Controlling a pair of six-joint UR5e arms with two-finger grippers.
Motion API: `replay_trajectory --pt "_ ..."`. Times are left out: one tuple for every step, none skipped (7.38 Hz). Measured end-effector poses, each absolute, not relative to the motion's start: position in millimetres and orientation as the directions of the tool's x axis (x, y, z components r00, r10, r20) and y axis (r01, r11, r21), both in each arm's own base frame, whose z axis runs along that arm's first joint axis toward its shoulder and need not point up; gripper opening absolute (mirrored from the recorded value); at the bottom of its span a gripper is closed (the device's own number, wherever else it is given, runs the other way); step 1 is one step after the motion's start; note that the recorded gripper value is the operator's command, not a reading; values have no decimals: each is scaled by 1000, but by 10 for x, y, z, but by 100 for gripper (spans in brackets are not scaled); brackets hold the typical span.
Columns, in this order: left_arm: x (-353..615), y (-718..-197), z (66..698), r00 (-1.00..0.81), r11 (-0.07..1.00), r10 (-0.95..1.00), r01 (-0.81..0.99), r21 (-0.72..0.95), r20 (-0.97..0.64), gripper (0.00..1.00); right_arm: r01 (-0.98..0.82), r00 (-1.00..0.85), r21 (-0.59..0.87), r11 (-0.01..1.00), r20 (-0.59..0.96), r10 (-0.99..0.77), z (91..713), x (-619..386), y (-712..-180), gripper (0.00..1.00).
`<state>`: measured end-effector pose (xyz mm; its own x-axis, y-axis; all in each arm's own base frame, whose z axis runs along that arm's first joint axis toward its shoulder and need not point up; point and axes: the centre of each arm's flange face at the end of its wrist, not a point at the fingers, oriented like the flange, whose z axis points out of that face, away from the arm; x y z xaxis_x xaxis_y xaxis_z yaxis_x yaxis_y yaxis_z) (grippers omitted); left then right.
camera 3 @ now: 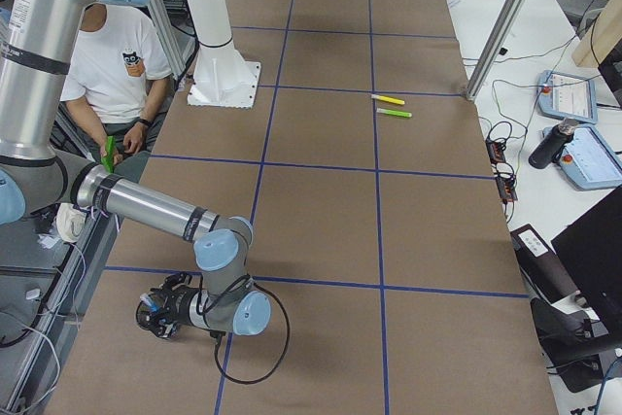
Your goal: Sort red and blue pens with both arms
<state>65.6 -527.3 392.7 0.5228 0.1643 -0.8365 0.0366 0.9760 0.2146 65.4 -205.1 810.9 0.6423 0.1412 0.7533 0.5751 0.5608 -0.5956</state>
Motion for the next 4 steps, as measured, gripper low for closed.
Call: replay_trajectory --pt "650 -5251 3981 525 978 156 36 205 -837 100 561 622 -548 620 773 120 7956 595 -2443 100" --pt "644 -5242 4019 526 980 149 37 197 -837 100 552 607 -491 674 791 78 7747 545 -2914 100" --pt "642 -5242 4060 528 981 141 37 188 -837 100 545 597 -427 722 802 24 7491 500 -3407 100" --pt "640 -5243 4147 533 985 125 36 171 -837 100 527 599 -365 768 800 -31 7171 458 -3915 100"
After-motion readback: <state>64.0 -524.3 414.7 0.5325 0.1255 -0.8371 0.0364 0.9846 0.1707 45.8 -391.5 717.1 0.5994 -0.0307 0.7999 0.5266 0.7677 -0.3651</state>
